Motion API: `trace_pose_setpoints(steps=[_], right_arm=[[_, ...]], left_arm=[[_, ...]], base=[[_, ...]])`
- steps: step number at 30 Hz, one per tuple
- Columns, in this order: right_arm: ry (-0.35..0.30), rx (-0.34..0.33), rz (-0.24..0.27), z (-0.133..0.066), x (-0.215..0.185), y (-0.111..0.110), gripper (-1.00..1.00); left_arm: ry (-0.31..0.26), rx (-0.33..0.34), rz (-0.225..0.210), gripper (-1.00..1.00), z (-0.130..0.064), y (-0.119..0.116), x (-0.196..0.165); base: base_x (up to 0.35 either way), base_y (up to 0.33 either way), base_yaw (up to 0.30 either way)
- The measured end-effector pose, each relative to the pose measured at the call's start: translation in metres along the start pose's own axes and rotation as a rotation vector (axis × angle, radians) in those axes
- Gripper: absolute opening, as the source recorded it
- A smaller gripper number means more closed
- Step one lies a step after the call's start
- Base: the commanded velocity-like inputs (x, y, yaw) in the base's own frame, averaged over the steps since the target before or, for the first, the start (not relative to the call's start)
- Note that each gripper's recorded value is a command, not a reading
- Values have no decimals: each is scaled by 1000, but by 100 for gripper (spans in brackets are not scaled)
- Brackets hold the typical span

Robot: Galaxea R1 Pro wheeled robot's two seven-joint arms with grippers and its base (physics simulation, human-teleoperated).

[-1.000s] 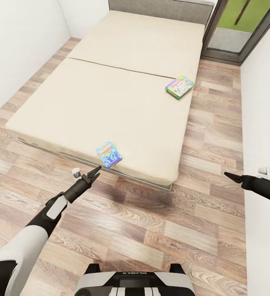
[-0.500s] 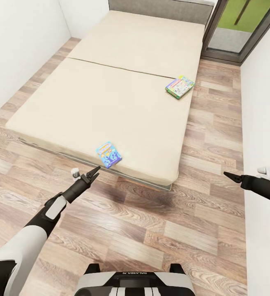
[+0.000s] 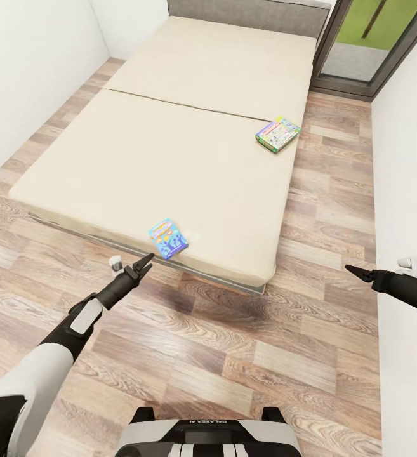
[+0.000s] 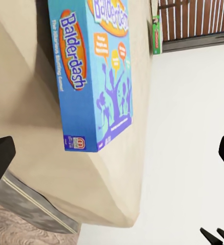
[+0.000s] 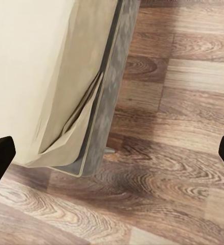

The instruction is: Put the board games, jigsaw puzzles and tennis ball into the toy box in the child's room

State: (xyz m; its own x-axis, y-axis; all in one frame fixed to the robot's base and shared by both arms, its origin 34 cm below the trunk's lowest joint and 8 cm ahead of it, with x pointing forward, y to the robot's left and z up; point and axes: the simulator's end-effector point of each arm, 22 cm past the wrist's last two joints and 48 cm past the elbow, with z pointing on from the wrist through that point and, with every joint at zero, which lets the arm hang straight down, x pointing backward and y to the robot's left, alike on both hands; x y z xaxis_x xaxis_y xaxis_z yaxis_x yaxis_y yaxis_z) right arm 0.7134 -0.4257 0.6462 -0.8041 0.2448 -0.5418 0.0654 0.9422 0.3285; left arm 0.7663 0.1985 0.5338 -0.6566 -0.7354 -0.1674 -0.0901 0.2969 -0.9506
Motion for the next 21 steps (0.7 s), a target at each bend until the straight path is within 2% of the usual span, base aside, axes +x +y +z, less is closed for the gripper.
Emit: trace_pose_setpoints(steps=[21], right_arm=[[-3, -2, -5, -1, -1, 2, 100]], left_arm=[[3, -17, -19, 100, 10, 5, -1]], base=[[0, 0, 0]])
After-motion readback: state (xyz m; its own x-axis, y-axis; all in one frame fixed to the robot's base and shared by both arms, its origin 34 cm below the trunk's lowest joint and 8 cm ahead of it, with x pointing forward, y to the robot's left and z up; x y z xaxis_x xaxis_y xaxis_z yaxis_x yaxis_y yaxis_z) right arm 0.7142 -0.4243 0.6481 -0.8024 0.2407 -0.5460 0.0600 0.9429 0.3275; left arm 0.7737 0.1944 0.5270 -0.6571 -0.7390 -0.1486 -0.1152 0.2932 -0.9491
